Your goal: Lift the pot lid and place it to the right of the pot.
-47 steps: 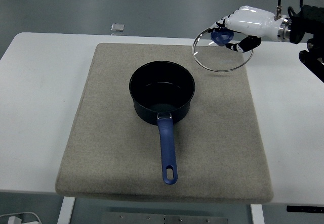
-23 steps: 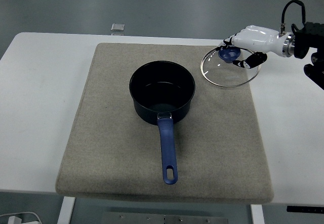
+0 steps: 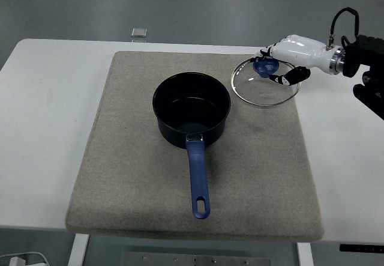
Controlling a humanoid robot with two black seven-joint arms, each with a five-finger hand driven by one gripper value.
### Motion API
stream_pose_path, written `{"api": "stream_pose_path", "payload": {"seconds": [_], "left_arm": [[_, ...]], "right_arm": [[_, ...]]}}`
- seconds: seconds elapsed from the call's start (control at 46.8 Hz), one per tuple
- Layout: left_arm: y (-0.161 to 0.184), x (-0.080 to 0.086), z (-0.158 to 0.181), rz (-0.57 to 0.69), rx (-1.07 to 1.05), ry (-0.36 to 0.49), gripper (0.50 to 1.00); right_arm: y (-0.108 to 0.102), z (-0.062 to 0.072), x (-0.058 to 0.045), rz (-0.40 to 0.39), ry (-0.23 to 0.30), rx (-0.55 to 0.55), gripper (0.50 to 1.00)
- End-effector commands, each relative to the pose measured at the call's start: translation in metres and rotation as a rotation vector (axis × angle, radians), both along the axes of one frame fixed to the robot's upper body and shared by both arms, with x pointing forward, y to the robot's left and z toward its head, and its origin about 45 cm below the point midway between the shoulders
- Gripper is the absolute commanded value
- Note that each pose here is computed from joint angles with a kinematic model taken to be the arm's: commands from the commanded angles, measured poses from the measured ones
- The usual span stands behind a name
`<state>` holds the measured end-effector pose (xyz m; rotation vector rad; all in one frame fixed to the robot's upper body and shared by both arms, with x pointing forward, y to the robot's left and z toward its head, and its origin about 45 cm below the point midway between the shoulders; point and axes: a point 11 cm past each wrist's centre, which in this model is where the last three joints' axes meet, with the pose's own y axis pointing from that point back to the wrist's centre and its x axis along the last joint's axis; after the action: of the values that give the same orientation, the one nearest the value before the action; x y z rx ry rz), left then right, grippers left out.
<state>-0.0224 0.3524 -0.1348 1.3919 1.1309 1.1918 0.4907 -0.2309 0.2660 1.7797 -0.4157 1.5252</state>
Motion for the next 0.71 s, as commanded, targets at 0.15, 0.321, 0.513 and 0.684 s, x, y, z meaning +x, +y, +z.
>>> {"api": "stream_pose_path", "payload": {"seconds": [0.15,0.321,0.513,0.684], "left_arm": [[0.000,0.000,0.000,0.000,0.000,0.000,1.000],[0.000,-0.001,0.000,0.000,0.000,0.001,1.000],[0.000,0.000,0.000,0.000,0.000,0.000,1.000],[0.000,-0.001,0.000,0.000,0.000,0.001,1.000]], "right_arm": [[-0.001,-0.011,-0.004,-0.016,0.009,0.039,0.500],[-0.002,-0.015,-0.006,-0.018,-0.013,0.054,0.500],[-0.001,-0.018,-0.007,-0.029,-0.009,0.084,0.500],[-0.001,-0.018,-0.007,-0.032,-0.009,0.087,0.500]]}}
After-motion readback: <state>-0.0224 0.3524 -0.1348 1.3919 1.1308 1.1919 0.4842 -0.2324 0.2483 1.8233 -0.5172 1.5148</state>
